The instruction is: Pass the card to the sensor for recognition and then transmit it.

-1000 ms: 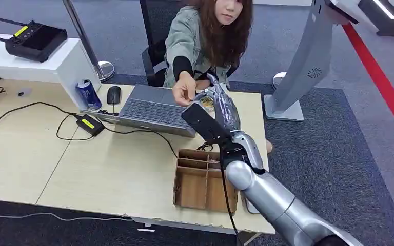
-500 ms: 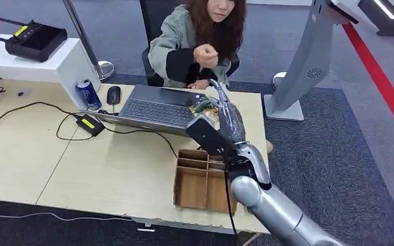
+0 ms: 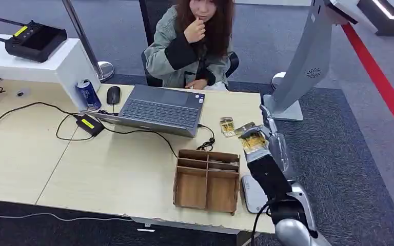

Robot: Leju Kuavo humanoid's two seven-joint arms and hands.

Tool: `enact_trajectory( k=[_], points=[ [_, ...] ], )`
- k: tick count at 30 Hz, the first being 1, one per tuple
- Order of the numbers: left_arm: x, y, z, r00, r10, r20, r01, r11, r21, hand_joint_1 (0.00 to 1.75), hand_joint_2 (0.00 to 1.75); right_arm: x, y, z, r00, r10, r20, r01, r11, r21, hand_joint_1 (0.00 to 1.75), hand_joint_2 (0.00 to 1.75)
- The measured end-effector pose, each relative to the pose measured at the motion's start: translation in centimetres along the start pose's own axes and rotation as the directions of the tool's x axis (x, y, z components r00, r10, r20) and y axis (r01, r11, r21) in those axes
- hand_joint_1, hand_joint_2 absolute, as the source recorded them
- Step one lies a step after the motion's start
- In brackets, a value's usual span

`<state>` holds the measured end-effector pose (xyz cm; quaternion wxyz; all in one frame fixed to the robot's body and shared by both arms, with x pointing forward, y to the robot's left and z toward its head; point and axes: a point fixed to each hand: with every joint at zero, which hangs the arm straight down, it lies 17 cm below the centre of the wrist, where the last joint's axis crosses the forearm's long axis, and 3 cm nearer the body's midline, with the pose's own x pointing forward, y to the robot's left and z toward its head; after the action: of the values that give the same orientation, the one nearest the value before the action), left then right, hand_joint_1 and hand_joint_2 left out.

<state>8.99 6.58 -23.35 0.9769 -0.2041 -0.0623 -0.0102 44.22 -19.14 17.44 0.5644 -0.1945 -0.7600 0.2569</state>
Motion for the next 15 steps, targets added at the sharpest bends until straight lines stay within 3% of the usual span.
enact_trajectory(
  k=[10, 15],
  points=[
    [0.7, 0.3, 0.0, 0.998, 0.063, 0.021, -0.063, 0.998, 0.015, 0.00, 0.00, -3.9, 0.1, 4.0, 0.991, -0.098, -0.088, 0.093, 0.994, -0.061, 1.75, 1.75],
    [0.9, 0.4, 0.0, 0.996, 0.082, 0.026, -0.082, 0.996, 0.019, 0.00, 0.00, -6.8, 0.5, 5.6, 0.984, -0.085, -0.158, 0.073, 0.994, -0.080, 1.75, 1.75]
  ],
)
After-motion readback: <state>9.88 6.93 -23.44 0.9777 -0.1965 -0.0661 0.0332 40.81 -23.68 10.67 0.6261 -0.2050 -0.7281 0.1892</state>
